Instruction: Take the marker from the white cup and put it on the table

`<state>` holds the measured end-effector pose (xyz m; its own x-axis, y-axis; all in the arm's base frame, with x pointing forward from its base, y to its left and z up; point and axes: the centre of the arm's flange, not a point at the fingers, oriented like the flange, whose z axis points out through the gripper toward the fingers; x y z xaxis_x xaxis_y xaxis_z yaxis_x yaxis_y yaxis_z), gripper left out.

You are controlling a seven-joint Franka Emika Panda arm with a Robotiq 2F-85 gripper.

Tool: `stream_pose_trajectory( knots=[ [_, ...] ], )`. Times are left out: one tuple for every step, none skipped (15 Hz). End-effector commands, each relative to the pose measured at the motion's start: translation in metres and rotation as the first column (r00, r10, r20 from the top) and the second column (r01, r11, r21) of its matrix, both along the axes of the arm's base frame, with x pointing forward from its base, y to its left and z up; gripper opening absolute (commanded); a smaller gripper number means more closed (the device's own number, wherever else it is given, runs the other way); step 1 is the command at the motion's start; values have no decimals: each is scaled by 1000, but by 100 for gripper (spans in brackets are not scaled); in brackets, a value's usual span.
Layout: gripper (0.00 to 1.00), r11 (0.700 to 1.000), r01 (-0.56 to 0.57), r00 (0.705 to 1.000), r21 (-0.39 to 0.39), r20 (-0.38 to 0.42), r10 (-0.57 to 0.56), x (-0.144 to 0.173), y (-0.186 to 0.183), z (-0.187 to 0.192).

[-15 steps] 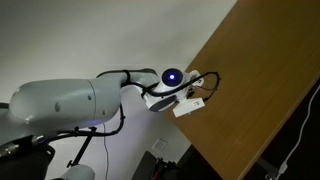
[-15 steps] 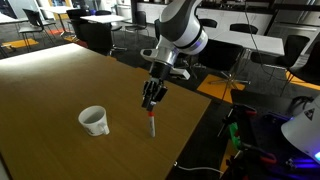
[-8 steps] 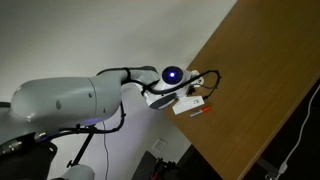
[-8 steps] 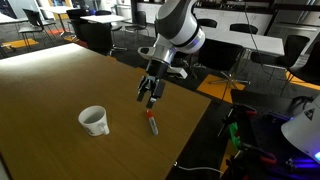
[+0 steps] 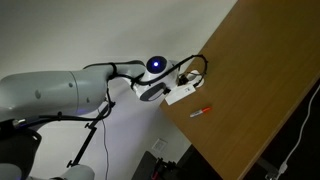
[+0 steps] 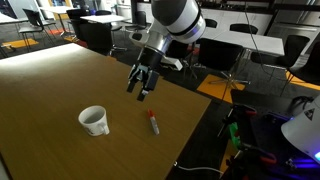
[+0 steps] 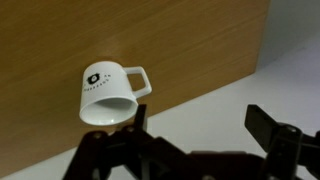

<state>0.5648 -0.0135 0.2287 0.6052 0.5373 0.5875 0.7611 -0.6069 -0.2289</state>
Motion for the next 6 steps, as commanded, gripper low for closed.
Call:
stream_pose_trajectory(
  knots=[
    [100,1000,-4,1000,-8,11,4,1,3,7],
    [100,1000,-7,1000,-16,18,7,1,4,12],
    [100,1000,-8,1000,-22,20,8,1,5,14],
    [100,1000,-8,1000,-25,20,9,0,5,14],
    [100,1000,-8,1000,-25,19,9,0,5,14],
    [100,1000,-9,1000,-24,19,9,0,5,14]
  ],
)
